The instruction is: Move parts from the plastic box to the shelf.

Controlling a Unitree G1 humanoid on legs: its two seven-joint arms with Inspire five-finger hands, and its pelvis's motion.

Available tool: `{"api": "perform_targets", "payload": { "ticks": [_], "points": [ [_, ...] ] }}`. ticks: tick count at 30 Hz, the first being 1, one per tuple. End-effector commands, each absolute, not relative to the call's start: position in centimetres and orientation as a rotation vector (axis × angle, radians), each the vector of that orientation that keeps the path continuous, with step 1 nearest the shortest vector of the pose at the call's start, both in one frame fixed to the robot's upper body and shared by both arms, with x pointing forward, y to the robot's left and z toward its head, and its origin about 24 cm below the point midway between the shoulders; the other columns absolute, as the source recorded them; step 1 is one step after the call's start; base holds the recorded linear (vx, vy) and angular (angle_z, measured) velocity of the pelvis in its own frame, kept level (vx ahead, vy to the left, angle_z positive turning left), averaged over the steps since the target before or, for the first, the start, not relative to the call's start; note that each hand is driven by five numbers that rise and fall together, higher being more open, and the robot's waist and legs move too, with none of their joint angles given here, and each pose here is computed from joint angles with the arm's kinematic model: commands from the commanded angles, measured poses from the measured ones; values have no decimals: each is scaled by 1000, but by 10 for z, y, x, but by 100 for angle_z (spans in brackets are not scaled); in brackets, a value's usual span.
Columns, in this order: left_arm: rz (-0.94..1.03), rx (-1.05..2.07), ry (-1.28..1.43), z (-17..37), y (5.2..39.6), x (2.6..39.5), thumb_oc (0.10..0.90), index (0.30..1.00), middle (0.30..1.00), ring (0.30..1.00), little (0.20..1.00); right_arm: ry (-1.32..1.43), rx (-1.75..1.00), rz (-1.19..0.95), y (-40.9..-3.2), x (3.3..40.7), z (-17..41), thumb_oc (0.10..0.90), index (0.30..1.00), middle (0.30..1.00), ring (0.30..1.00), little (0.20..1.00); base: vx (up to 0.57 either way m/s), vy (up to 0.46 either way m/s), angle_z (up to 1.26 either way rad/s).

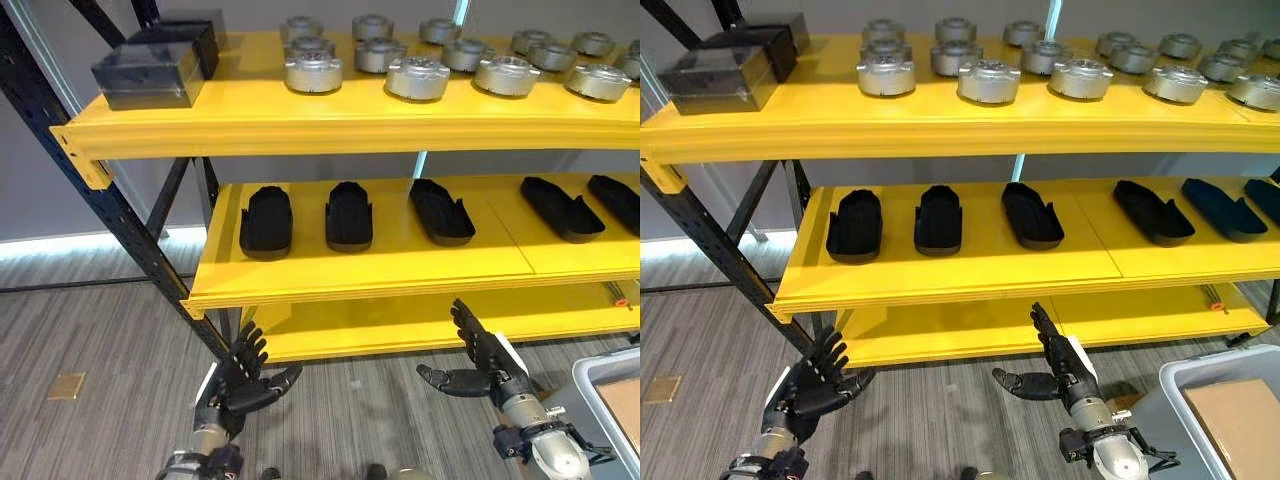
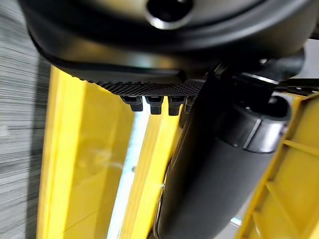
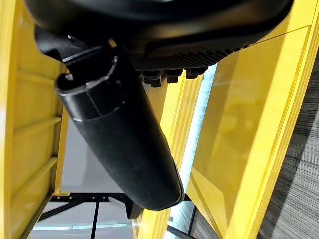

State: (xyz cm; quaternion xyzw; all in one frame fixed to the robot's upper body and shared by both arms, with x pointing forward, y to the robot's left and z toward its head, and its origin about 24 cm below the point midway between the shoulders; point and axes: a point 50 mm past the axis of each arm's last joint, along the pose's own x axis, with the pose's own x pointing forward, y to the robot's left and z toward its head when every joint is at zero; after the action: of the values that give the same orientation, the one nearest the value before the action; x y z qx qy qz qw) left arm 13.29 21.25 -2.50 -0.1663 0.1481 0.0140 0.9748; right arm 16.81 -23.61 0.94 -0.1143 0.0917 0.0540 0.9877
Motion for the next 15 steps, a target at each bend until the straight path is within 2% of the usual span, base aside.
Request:
{"api": "perform_targets", "payload": {
  "ticks": [1,7,15],
  "points": [
    [-32,-371,85,9,215,154,900,1000,1000,1000,1000,-82,-244,74,-242,183,56,900,1000,1000,1000,1000,-8,80,49],
    [-28,-408,68,8,209,164,900,1000,1000,1000,1000,-48,-212,32,-240,179,45,900,1000,1000,1000,1000,36,164,27],
    [-3,-337,70,6,212,175,900,1000,1000,1000,1000,21,-132,102,-212,188,25,900,1000,1000,1000,1000,0,185,-21]
  ]
}}
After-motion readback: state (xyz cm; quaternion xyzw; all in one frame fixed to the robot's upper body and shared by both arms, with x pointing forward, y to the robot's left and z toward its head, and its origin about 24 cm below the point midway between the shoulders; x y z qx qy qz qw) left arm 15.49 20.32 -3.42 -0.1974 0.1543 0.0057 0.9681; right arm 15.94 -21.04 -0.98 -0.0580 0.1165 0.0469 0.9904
